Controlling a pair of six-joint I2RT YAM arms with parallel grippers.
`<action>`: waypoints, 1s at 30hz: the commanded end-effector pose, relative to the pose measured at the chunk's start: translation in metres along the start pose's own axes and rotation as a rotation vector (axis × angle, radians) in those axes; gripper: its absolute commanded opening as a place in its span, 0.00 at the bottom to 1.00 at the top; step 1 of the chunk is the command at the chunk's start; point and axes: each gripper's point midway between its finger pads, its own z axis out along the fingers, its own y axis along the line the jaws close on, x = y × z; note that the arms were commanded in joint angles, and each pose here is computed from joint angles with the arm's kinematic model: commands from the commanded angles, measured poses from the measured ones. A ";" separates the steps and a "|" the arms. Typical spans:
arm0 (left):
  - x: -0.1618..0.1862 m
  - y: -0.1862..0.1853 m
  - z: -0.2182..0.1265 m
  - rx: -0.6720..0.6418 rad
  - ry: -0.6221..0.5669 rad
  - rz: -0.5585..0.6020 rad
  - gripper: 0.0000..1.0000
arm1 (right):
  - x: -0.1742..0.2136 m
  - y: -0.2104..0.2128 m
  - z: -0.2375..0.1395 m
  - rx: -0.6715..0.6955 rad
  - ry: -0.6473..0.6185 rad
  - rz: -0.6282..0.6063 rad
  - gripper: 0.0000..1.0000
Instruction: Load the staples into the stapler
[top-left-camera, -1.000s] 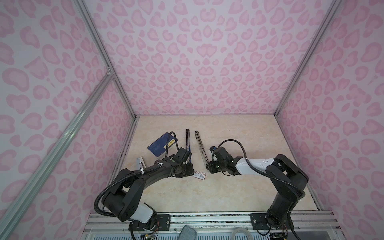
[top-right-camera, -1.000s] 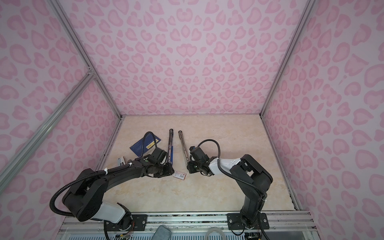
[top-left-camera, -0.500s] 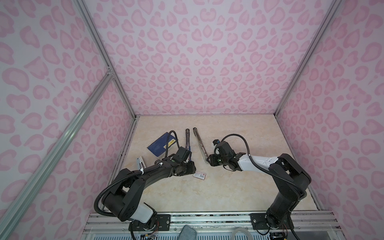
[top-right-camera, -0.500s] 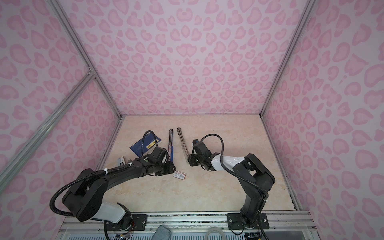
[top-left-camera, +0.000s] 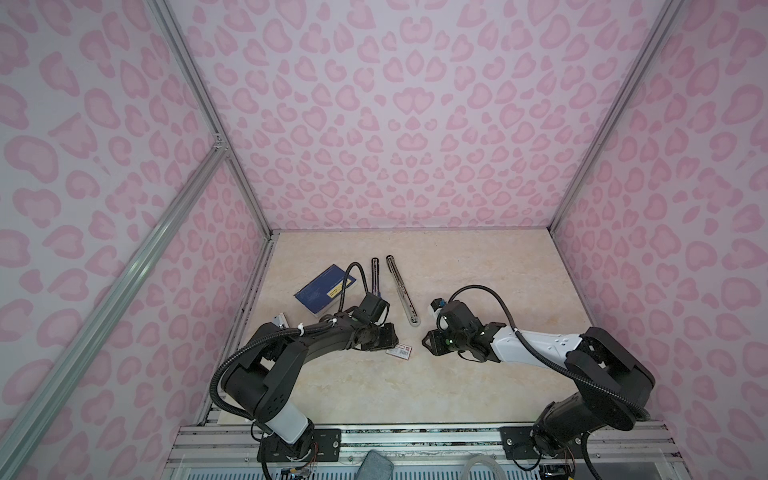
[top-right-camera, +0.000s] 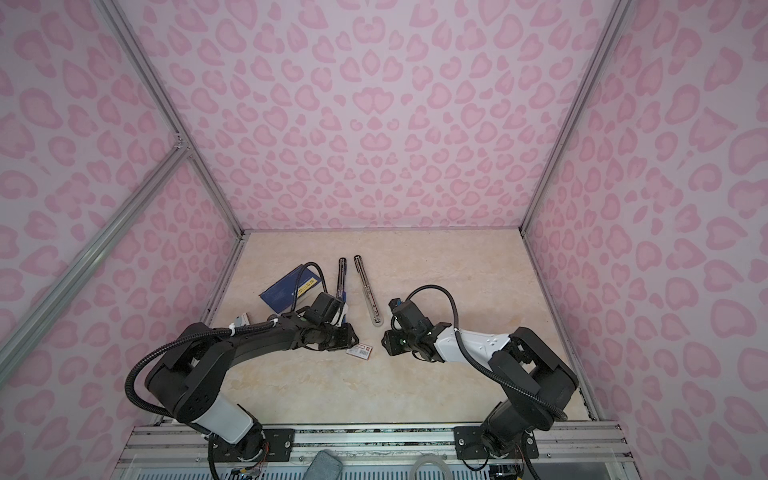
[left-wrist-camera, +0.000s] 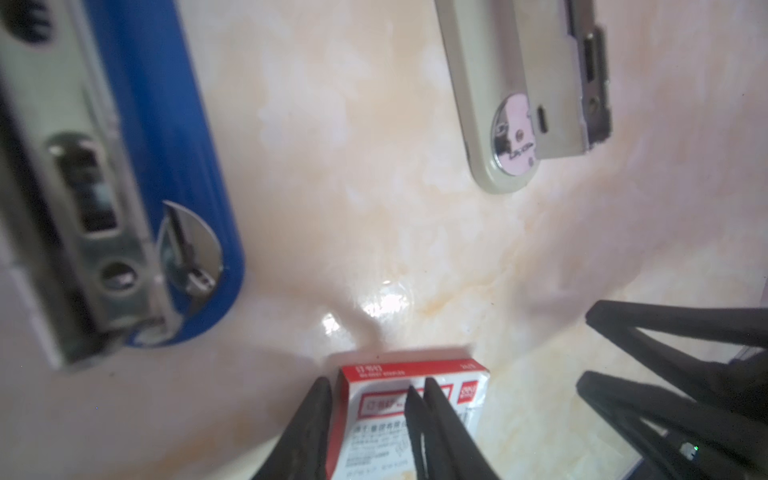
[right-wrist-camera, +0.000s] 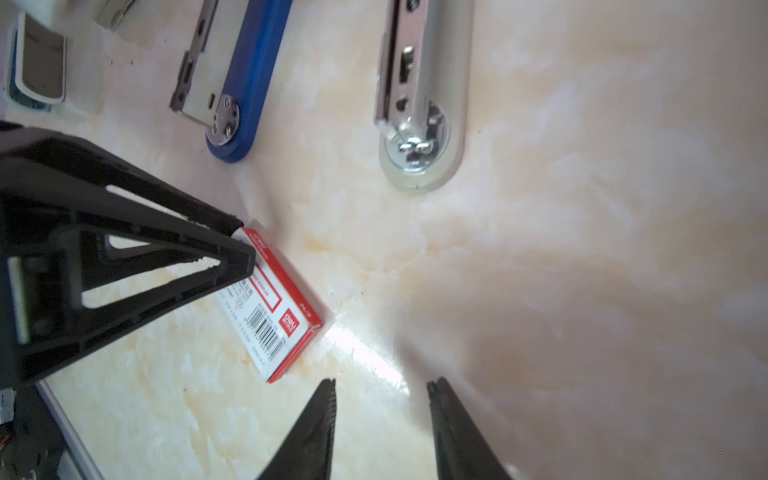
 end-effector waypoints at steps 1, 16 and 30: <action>0.004 -0.008 0.000 0.034 0.007 0.015 0.38 | 0.019 -0.001 0.004 0.002 0.062 0.000 0.42; 0.013 -0.014 0.001 0.068 0.018 0.014 0.03 | 0.027 0.006 0.012 -0.004 0.074 0.006 0.41; 0.011 -0.011 0.000 0.057 -0.011 -0.003 0.03 | 0.034 0.011 0.019 0.001 0.123 -0.008 0.30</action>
